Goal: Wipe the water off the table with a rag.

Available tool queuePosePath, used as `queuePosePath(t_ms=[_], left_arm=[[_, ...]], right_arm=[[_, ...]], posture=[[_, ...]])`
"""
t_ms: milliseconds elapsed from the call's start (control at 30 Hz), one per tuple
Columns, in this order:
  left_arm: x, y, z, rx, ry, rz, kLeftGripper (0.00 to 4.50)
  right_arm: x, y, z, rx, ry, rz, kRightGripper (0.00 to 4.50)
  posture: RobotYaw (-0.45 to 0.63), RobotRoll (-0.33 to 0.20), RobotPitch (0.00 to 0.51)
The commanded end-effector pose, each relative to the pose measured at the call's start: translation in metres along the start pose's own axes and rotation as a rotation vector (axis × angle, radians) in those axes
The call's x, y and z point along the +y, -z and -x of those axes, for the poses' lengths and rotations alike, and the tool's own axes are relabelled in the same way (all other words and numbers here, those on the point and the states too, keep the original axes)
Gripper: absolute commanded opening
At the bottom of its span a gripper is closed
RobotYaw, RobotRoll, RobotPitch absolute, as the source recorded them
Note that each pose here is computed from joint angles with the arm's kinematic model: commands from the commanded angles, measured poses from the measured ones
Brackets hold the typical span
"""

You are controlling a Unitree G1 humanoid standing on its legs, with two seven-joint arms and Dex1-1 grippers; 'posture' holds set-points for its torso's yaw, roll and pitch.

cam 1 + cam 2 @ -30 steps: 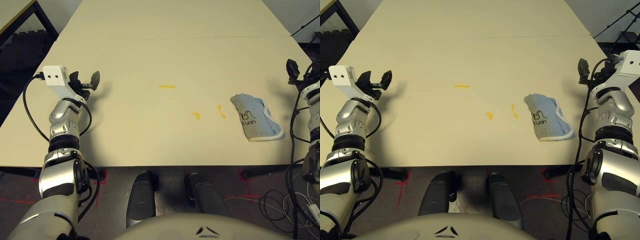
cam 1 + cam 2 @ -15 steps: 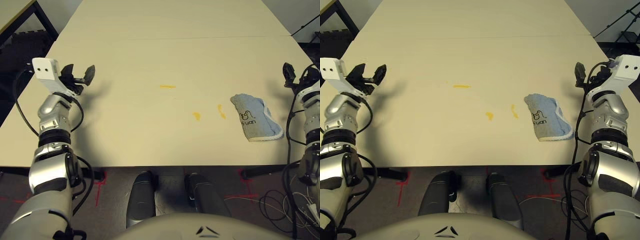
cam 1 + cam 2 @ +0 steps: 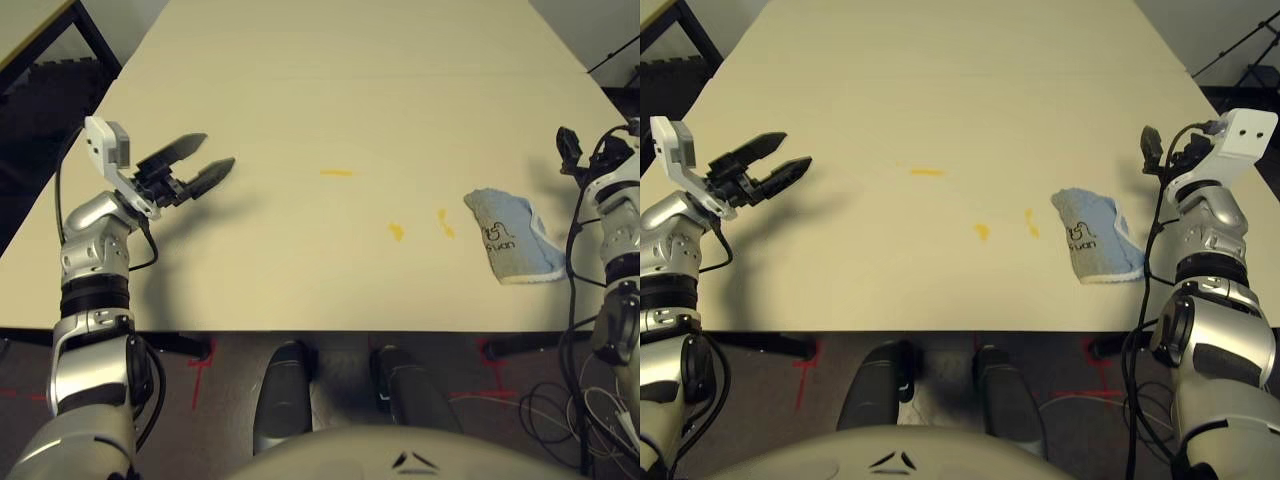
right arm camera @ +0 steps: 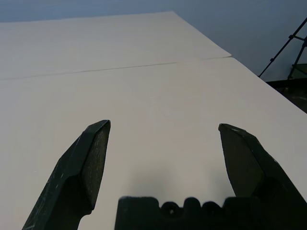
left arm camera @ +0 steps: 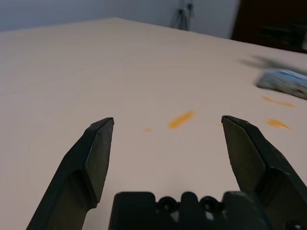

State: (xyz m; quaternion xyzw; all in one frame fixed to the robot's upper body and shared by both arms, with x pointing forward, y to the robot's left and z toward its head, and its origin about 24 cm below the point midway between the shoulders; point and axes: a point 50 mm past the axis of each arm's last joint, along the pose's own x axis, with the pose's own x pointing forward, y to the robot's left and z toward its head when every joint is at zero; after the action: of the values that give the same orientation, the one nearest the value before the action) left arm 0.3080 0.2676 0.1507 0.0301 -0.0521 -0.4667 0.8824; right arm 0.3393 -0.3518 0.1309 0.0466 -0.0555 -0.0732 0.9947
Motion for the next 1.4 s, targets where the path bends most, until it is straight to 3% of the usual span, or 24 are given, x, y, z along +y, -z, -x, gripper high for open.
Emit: queuePosePath(t_ms=[33, 367, 500, 767, 1133, 1400], left_arm=[[-0.014, 0.003, -0.007, 0.075, 0.153, -0.034, 4.5], [-0.029, 0.02, -0.007, 0.152, 0.294, -0.095, 4.5], [-0.032, 0.022, -0.005, 0.132, 0.298, -0.109, 4.5], [-0.039, 0.029, -0.008, 0.137, 0.321, -0.115, 4.5], [-0.043, 0.033, -0.014, 0.129, 0.332, -0.117, 4.5], [-0.044, 0.033, -0.019, 0.124, 0.344, -0.116, 4.5]], right_arm=[[-0.003, -0.002, 0.0, 0.009, 0.0, 0.019, 4.49], [-0.016, -0.005, 0.009, 0.039, -0.045, 0.028, 4.49], [-0.021, -0.008, 0.015, 0.111, -0.152, 0.014, 4.49], [-0.007, -0.008, 0.041, 0.397, -0.486, -0.021, 4.49], [0.002, -0.006, 0.087, 0.608, -0.617, -0.022, 4.49], [0.005, 0.009, 0.097, 0.696, -0.627, -0.035, 4.49]], posture=[[0.11, 0.0, 0.15], [0.09, 0.0, 0.154], [0.09, 0.0, 0.157], [0.08, 0.0, 0.157], [0.06, 0.0, 0.166], [0.05, 0.0, 0.168]])
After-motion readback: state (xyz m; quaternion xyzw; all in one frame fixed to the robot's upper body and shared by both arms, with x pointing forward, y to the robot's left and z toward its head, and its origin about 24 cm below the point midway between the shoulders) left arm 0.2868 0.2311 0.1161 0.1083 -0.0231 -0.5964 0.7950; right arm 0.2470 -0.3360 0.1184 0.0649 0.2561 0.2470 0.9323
